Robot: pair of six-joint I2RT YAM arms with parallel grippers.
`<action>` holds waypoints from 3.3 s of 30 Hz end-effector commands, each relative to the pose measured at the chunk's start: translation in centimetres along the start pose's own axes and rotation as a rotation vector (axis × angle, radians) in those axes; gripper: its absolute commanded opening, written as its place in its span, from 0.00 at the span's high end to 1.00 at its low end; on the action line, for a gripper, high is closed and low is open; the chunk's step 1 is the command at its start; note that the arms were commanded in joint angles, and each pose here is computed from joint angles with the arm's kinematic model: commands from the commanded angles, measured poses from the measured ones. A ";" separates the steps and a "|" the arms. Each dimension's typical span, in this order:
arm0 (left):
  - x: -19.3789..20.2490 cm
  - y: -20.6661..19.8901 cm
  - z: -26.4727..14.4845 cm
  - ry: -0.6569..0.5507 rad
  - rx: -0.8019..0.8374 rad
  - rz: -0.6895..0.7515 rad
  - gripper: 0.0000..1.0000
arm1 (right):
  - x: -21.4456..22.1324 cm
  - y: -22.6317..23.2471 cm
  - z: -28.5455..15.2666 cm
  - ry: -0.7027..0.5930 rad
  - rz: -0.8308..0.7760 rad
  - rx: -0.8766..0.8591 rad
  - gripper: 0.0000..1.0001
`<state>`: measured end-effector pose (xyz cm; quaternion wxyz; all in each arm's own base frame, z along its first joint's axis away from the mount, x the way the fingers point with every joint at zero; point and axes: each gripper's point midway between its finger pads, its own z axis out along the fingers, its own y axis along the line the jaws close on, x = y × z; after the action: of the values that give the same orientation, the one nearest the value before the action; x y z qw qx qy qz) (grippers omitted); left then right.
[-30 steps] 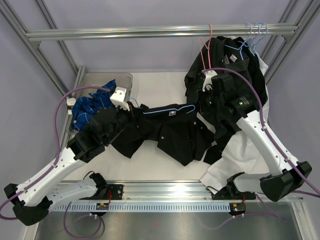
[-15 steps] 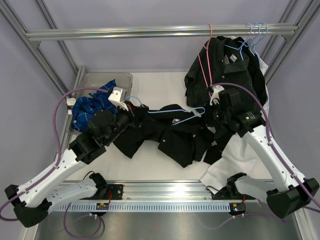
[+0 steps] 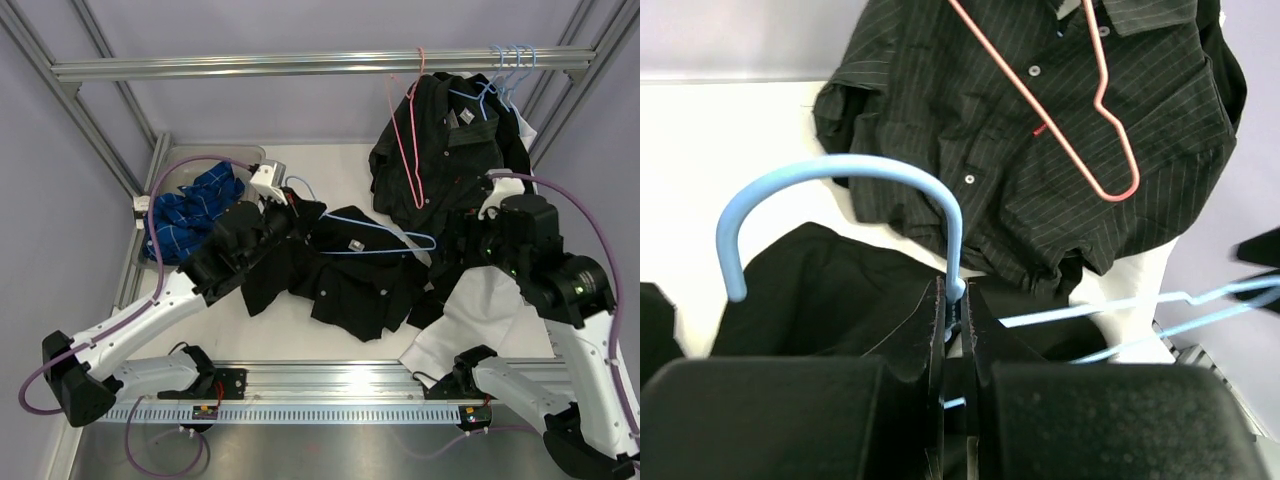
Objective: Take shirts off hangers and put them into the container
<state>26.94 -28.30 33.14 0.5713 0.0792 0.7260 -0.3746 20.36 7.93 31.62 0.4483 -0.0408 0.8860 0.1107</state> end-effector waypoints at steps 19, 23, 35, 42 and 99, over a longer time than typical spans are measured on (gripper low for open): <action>-2.2 -4.8 1.0 0.015 0.198 0.099 1.00 | -1.2 12.0 2.5 0.129 -0.295 -0.624 0.21; -2.5 -4.9 0.9 0.010 0.204 0.105 1.00 | -0.4 12.2 3.7 0.154 -0.301 -0.633 0.41; -1.8 -3.6 0.4 0.037 0.144 0.105 0.59 | 1.1 11.1 3.0 0.184 -0.347 -0.616 1.00; -1.4 -2.6 -0.6 0.047 0.101 0.093 0.01 | 2.0 10.4 0.1 0.203 -0.334 -0.611 1.00; 12.8 8.5 -4.8 0.407 -0.359 0.080 0.01 | -16.1 6.1 7.1 -0.387 0.085 -0.111 0.14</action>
<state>23.20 -21.59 17.86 0.4274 0.0866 0.8828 -0.1749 35.86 15.59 37.43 0.5605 -0.0025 0.8128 0.1589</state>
